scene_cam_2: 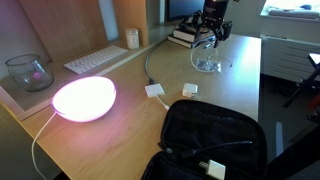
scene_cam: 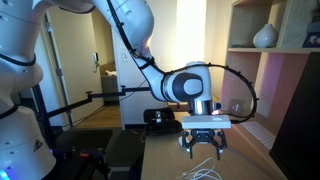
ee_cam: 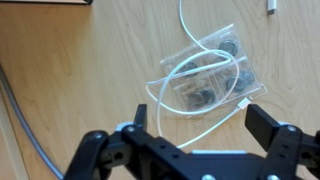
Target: Put the cord on the right side of the desk
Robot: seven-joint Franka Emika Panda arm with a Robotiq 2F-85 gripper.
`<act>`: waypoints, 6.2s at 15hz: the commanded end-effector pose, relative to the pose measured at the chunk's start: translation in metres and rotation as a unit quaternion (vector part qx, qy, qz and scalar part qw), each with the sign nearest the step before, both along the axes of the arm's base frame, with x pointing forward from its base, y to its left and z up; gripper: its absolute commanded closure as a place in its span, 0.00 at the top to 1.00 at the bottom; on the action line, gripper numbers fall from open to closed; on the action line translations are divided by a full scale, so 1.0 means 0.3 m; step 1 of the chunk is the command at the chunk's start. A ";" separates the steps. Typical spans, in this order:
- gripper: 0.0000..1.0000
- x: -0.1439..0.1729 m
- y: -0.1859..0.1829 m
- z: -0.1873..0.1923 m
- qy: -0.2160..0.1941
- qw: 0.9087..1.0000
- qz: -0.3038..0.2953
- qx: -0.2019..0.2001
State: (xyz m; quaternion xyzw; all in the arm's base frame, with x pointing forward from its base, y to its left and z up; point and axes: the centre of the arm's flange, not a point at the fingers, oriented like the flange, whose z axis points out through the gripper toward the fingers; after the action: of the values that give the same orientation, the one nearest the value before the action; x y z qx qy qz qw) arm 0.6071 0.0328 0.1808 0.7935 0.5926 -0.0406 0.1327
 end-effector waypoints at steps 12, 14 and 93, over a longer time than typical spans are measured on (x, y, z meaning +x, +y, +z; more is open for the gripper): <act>0.56 0.057 -0.012 -0.006 -0.003 1.000 -0.030 -0.004; 0.42 0.058 -0.015 -0.007 -0.005 0.999 -0.032 -0.004; 0.02 -0.112 -0.431 0.209 -0.188 0.908 -0.375 -0.027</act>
State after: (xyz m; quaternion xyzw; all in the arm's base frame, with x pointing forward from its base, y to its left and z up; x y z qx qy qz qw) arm 0.5796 -0.1045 0.2457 0.9429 0.1890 0.0474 0.2701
